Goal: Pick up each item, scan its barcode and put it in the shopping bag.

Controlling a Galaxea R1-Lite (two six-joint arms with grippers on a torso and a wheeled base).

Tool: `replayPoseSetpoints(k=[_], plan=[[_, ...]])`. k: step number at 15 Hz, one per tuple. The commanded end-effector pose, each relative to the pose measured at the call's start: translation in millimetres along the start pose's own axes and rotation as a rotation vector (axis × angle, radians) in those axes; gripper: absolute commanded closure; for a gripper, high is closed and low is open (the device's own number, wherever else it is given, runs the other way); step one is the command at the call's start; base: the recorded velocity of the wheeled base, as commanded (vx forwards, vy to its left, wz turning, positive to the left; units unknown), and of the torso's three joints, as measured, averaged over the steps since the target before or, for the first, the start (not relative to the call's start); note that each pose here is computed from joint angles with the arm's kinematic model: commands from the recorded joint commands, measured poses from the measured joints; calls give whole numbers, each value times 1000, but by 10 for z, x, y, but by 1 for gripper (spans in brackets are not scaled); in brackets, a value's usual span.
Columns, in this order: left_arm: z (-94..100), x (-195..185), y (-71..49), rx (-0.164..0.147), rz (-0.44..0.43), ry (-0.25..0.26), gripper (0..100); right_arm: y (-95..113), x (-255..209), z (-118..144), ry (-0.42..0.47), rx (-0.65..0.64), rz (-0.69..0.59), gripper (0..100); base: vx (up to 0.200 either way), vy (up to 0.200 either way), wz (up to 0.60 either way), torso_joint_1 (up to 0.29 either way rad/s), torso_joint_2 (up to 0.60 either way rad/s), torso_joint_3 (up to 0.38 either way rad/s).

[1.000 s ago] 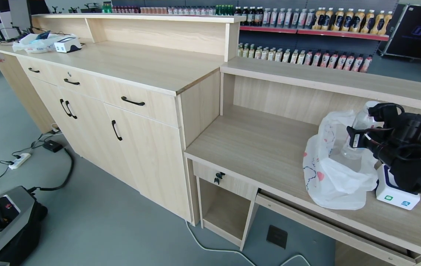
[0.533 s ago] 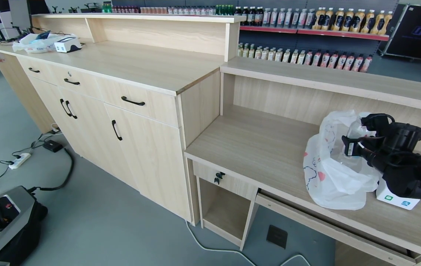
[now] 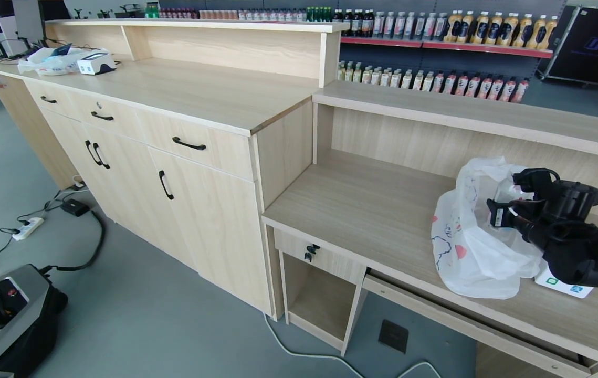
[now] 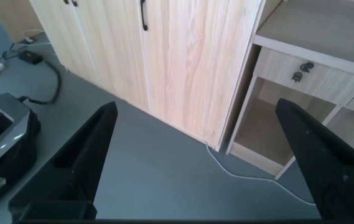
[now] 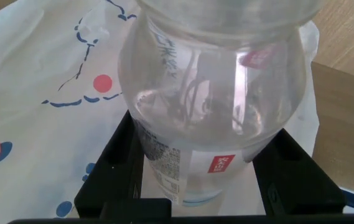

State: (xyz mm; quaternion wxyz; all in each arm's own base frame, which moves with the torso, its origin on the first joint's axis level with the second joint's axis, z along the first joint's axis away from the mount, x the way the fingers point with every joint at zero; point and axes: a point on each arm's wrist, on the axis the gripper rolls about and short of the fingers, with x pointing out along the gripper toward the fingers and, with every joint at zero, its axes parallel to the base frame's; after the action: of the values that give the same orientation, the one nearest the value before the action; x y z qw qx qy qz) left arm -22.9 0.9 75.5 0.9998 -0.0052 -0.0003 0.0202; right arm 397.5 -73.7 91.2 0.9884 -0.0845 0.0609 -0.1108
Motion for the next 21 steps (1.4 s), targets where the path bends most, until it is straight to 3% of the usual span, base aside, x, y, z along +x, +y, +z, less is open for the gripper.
replayPoseSetpoints(k=[1,4,5,11,16,18,21], plan=[[0,0,0,0,1,0,0,5,8,-39,7,-1,0,100,0,0,0,0,0,0],[0,0,0,0,1,0,0,-3,0,-66,18,0,1,100,0,0,0,0,0,0],[0,0,0,0,1,0,0,-1,-8,-79,22,0,2,0,0,0,0,0,0,0],[0,0,0,0,1,0,0,-27,-35,-9,5,1,-3,0,0,0,0,0,0,0],[0,0,0,0,3,0,0,-120,-298,585,-150,-14,7,0,0,0,0,0,0,0],[0,0,0,0,1,0,0,-188,-542,923,-244,-67,-17,0,0,0,0,0,0,0],[0,0,0,0,-1,0,0,-342,-942,1168,-313,-163,-70,0,0,0,0,0,0,0]])
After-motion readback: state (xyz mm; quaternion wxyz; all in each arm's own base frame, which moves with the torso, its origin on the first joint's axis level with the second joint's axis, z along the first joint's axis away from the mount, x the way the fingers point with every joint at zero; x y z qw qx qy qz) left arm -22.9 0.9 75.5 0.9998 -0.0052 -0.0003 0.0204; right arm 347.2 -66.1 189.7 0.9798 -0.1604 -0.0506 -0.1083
